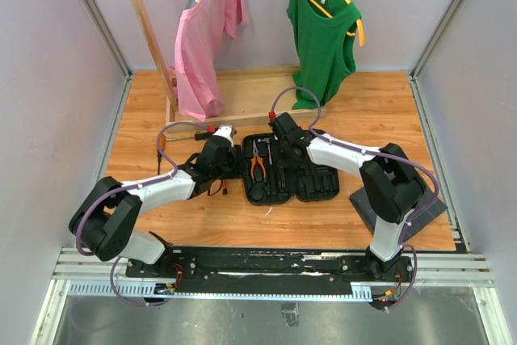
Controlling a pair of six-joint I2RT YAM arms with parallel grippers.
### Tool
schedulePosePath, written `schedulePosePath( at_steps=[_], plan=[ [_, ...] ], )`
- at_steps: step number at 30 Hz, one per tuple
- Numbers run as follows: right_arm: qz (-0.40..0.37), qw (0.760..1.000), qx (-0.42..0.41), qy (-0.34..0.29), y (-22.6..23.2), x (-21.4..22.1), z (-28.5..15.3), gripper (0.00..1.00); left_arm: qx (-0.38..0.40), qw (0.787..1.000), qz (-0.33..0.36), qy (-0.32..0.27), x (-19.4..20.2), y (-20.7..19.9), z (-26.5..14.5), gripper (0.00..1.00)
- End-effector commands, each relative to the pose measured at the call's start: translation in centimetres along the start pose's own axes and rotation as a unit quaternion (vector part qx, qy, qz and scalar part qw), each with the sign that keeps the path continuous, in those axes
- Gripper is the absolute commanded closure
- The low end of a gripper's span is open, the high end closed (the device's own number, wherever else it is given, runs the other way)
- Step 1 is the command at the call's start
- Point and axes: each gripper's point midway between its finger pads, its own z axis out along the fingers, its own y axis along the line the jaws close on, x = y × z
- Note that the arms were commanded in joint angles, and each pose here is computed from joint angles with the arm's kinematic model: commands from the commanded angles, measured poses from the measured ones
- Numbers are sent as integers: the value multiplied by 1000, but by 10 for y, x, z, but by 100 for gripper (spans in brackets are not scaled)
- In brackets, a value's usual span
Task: Sort the tools into containers
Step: Adjust the utility knife in the storage box.
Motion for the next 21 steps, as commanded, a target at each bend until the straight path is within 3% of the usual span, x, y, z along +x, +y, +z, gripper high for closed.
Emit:
schedulePosePath(
  at_steps=[1, 13, 21],
  plan=[
    [-24, 998, 28, 56, -3, 31, 7, 83, 2, 1000, 1, -4, -2, -1, 2, 53],
    [-28, 989, 44, 136, -15, 88, 19, 85, 0, 1000, 2, -8, -5, -1, 0, 53],
    [-32, 997, 17, 61, -3, 37, -14, 76, -6, 1000, 1, -24, -20, -2, -7, 53]
  ],
)
